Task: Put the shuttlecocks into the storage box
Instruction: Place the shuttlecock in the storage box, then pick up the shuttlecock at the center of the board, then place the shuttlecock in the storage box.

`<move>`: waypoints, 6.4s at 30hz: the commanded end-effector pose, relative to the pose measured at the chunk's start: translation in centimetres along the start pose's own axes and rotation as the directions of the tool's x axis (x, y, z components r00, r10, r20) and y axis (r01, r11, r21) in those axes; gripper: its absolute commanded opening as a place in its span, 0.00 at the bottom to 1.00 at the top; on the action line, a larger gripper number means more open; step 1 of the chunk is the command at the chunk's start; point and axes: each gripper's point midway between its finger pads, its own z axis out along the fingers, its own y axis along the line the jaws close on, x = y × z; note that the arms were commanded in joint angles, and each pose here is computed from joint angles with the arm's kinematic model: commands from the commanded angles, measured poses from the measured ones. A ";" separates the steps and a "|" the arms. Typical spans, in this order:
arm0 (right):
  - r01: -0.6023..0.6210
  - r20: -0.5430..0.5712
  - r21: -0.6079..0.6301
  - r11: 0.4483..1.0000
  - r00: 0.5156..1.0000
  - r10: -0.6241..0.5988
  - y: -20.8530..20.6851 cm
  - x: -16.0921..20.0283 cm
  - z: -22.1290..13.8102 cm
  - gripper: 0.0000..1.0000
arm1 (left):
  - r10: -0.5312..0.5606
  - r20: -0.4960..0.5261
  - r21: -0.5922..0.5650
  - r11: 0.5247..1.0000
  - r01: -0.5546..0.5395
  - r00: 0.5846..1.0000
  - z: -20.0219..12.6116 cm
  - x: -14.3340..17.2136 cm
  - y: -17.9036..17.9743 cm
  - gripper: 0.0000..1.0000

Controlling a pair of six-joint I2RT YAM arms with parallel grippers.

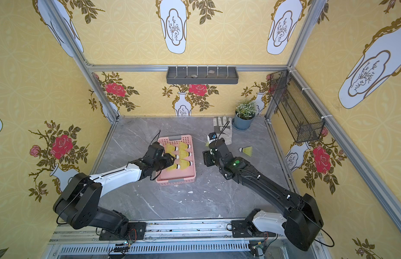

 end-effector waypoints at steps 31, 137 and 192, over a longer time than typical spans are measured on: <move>-0.206 -0.082 -0.078 0.975 0.976 0.200 -8.5 0.7 1.9 0.64 | 0.349 0.137 -0.025 0.937 -0.349 0.927 -12.6 -6.0 -0.9 0.72; 0.359 -0.125 -0.468 0.807 0.877 -0.463 8.3 -0.3 3.4 0.15 | 0.535 0.080 0.591 0.654 -0.472 0.841 -16.0 -3.7 -10.9 0.62; 0.228 -0.073 -0.298 0.927 0.963 -0.261 5.8 -1.7 1.7 0.65 | 0.363 0.055 0.529 0.779 -0.336 0.930 -11.8 -2.5 -12.7 0.00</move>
